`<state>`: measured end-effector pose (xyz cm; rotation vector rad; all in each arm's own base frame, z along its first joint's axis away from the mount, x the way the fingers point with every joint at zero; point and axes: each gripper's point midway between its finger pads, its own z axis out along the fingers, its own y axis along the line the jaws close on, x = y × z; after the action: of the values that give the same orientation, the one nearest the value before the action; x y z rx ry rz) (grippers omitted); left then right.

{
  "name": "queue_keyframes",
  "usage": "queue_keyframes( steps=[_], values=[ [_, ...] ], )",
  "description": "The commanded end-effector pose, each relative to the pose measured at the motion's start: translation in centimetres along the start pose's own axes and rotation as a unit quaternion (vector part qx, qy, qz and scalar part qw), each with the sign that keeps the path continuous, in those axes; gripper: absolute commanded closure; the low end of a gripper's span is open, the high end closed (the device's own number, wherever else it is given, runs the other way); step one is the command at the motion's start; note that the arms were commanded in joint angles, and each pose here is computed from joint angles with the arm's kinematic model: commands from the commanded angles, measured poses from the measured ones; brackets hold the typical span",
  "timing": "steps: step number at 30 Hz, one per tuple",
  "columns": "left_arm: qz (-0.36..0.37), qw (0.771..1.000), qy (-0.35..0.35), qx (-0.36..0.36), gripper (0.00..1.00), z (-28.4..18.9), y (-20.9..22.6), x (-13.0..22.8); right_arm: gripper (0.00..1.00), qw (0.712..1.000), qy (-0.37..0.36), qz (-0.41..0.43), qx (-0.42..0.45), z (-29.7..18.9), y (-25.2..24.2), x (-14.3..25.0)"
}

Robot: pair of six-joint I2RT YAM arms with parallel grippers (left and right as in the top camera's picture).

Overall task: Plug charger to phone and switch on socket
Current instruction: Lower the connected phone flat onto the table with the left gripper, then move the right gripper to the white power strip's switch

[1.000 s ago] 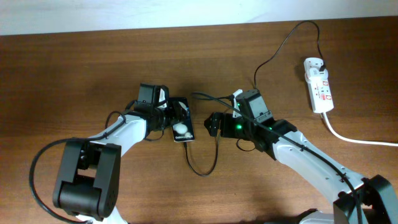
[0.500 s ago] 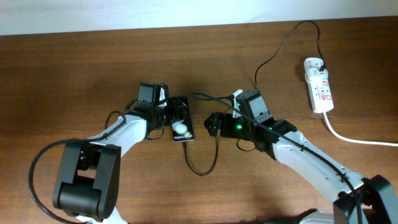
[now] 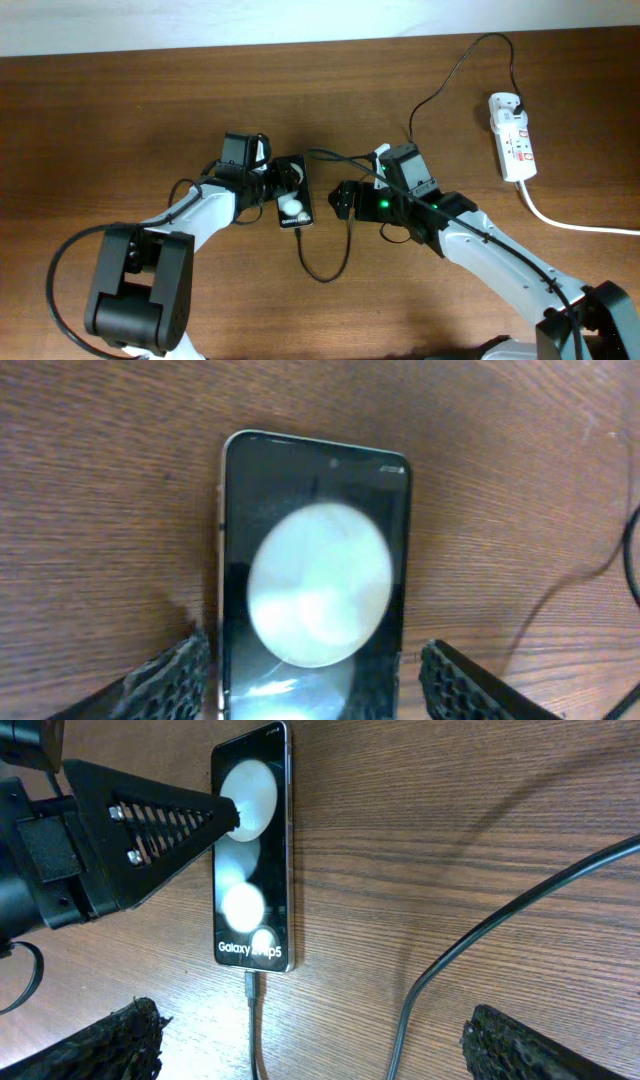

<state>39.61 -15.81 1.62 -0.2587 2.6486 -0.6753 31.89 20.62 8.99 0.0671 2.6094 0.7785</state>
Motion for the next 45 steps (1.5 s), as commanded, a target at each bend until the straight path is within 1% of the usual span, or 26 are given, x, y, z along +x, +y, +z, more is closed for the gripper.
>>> queue_keyframes(
  steps=[1,4,7,10,12,14,16,17,18,19,20,22,24,45],
  values=[
    [-0.011,0.999,0.035,0.007,0.26,1.0,0.8,2.0,0.01,1.0,-0.008,-0.007,-0.007,-0.4,0.4,-0.5],
    [-0.01,0.999,0.042,0.024,0.22,0.9,0.1,2.2,0.01,1.0,-0.008,-0.007,-0.007,-0.4,0.4,-0.5],
    [-0.009,0.999,0.041,0.027,0.22,0.9,0.0,2.2,0.01,1.0,-0.008,-0.007,-0.007,-0.4,0.4,-0.5],
    [0.002,0.998,0.047,0.045,0.22,0.9,-0.6,2.3,0.01,1.0,-0.008,-0.007,-0.007,-0.4,0.4,-0.5],
    [0.003,0.998,0.042,0.04,0.22,0.9,-0.5,2.1,0.01,1.0,-0.008,-0.007,-0.007,-0.4,0.4,-0.5],
    [0.002,0.999,0.035,0.028,0.25,0.9,0.0,1.8,0.01,1.0,-0.008,-0.007,-0.007,-0.4,0.4,-0.5],
    [-0.007,0.999,0.028,0.026,0.23,0.7,0.7,1.2,0.01,1.0,-0.008,-0.007,-0.007,-0.4,0.4,-0.5],
    [-0.016,0.999,0.023,0.023,0.18,0.5,1.4,0.7,0.01,1.0,-0.008,-0.007,-0.007,-0.4,0.4,-0.5],
    [-0.022,0.999,0.02,0.02,0.08,0.3,1.9,0.4,0.01,1.0,-0.008,-0.007,-0.007,-0.4,0.4,-0.5],
    [-0.037,0.999,0.017,0.013,0.02,0.0,3.1,-0.1,0.01,1.0,-0.008,-0.007,-0.007,-0.4,0.4,-0.5],
    [-0.051,0.999,0.016,0.007,0.01,-0.4,4.1,-0.4,0.01,1.0,-0.008,-0.007,-0.007,-0.4,0.4,-0.5],
    [-0.083,0.996,0.015,-0.008,0.01,-1.1,6.5,-0.9,0.01,1.0,-0.008,-0.007,-0.007,-0.4,0.4,-0.5],
    [-0.089,0.996,0.013,-0.011,0.01,-1.3,7.0,-1.1,0.01,1.0,-0.008,-0.007,-0.007,-0.4,0.4,-0.5],
    [-0.089,0.996,0.013,-0.011,0.01,-1.3,7.0,-1.1,0.01,1.0,-0.012,-0.009,-0.011,-0.6,0.8,-0.9]
  ],
)
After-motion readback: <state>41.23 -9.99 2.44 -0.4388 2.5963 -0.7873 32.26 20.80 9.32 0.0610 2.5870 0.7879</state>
